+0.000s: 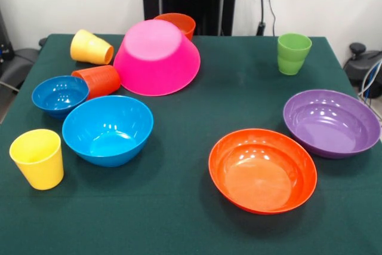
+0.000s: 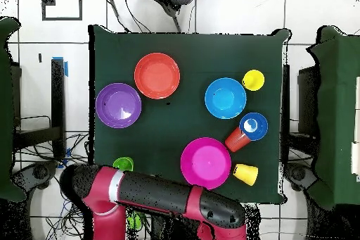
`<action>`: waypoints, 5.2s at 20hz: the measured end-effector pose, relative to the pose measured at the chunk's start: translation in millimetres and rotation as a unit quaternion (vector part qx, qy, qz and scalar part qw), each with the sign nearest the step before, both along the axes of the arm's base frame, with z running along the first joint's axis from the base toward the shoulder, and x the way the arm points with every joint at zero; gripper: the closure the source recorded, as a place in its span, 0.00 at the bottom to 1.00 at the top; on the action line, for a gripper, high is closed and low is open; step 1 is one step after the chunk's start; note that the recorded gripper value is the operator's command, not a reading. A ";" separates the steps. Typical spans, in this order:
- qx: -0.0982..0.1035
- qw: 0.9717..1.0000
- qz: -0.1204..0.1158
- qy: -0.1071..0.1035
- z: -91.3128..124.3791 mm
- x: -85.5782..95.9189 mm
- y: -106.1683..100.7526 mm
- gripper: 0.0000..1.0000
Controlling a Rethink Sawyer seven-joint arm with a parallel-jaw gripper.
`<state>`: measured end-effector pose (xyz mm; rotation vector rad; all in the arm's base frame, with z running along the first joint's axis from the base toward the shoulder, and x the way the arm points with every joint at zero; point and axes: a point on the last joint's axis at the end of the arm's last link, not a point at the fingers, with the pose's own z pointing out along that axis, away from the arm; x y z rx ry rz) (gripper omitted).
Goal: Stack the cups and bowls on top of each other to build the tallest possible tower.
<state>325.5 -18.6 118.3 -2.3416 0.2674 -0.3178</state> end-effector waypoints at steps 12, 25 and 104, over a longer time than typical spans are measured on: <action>0.142 0.944 -0.299 0.009 40.4 36.3 -14.4 0.00; 0.279 0.785 -0.553 0.007 8.2 39.3 -38.2 0.00; 0.043 0.346 -0.887 0.302 -149.1 -107.6 -101.3 0.00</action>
